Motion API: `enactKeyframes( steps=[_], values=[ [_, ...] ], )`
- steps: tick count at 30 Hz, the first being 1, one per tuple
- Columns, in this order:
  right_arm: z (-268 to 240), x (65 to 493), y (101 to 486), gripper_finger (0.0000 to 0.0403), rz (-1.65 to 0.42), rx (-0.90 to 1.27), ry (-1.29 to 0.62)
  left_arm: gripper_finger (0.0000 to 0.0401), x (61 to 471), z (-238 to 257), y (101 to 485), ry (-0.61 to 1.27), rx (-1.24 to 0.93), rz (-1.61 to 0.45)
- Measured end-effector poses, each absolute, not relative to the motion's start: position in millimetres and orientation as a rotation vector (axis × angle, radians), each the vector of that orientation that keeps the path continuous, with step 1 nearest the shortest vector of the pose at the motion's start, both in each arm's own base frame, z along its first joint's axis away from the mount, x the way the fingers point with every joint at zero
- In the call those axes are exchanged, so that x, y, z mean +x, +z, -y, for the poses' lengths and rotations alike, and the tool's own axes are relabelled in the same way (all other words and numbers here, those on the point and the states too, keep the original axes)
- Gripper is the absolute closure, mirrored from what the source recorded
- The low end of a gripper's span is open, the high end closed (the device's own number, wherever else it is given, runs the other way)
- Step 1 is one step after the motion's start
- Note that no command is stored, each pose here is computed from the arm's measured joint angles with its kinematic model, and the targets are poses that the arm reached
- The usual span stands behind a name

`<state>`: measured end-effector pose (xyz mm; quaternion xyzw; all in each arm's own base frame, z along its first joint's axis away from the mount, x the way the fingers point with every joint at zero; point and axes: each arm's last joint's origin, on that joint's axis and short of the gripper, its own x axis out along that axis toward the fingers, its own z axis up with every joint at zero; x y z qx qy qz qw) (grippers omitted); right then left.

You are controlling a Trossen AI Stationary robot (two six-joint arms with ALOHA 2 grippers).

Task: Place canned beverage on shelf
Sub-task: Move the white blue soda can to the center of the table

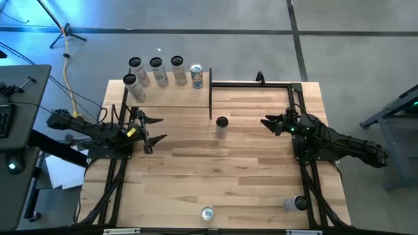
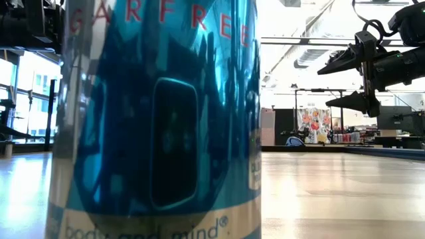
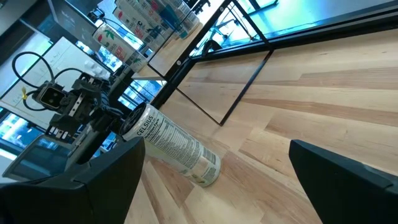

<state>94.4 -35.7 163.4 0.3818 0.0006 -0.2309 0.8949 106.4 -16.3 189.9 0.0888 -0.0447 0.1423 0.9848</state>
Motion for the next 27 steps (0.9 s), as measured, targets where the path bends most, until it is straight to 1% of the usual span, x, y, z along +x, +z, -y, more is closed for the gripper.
enactKeyframes(
  steps=[10,14,16,21,24,27],
  values=[
    [36,94,164,0.0016,0.001,0.784,-0.485,0.0107,106,16,190,0.286,0.178,0.09],
    [38,94,167,0.0016,0.054,0.749,-0.521,0.0107,106,16,190,0.286,0.178,0.09],
    [36,95,170,0.0016,0.07,0.784,-0.461,0.0107,106,16,190,0.286,0.178,0.09],
    [27,99,186,0.0016,0.136,0.871,-0.144,0.0107,106,16,190,0.286,0.178,0.09],
    [22,98,197,0.0016,0.16,0.912,-0.062,0.0107,106,16,190,0.286,0.178,0.09],
    [15,96,215,0.0016,0.181,0.864,0.007,0.0107,106,16,190,0.286,0.178,0.09]
  ],
)
